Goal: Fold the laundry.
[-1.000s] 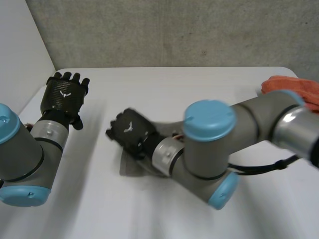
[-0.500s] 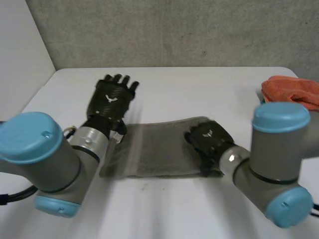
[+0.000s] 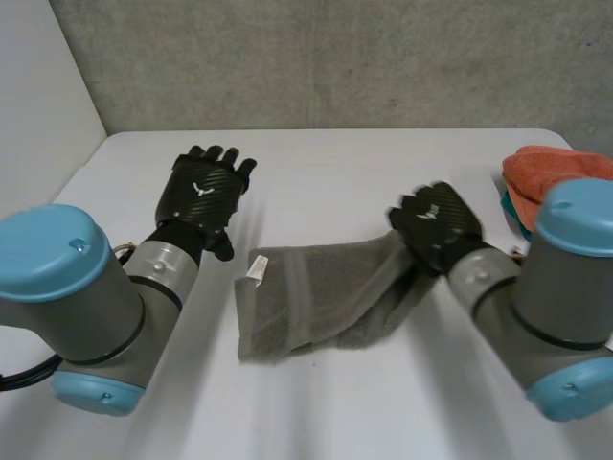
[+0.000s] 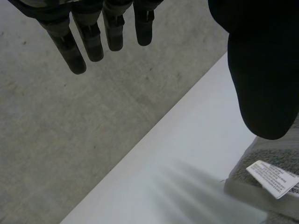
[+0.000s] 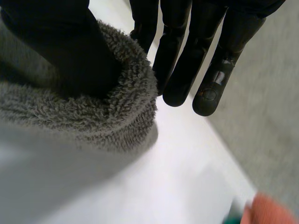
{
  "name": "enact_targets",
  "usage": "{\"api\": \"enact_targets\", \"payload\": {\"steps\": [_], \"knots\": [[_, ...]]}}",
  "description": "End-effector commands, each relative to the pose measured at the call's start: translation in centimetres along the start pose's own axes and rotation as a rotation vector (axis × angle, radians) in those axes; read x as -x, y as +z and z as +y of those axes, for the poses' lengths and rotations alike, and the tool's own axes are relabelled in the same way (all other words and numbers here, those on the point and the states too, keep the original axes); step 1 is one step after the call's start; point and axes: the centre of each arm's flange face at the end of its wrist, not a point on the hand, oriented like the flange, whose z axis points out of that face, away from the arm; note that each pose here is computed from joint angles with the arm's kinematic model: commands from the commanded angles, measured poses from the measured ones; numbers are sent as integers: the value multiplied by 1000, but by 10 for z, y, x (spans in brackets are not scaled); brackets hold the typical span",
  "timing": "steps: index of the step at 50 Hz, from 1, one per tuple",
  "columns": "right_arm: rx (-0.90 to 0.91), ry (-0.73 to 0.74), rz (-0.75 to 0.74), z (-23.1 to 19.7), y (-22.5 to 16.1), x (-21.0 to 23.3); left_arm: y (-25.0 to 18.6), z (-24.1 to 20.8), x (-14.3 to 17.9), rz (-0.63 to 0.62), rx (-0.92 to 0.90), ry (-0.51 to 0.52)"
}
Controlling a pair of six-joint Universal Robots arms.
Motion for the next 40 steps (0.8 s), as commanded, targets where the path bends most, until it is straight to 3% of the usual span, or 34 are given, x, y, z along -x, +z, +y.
{"api": "enact_targets", "payload": {"steps": [1, 7, 13, 17, 21, 25, 31, 34, 40], "knots": [[-233, -132, -140, -73, -2, 72, -2, 2, 23, -53, 49, -4], [-351, -263, -340, -85, -13, 152, -4, 1, 44, -108, 57, -6], [-303, -213, -427, -76, -15, 163, -4, 0, 45, -112, 54, -20], [-263, -19, -434, -79, -13, 155, -3, -4, 43, -107, 38, -36], [-203, 282, -272, -88, 1, 87, 1, -11, 42, -104, 9, -70], [-128, 443, -143, -78, -3, 41, 1, -28, 17, -30, -45, -138], [-26, 466, -88, -52, 2, 24, -3, -28, -35, 112, -29, -203], [3, 479, -96, -45, 6, 26, -4, -10, -57, 171, 64, -199], [25, 481, -125, -37, 23, 36, -9, 25, -64, 150, 262, -158]]}}
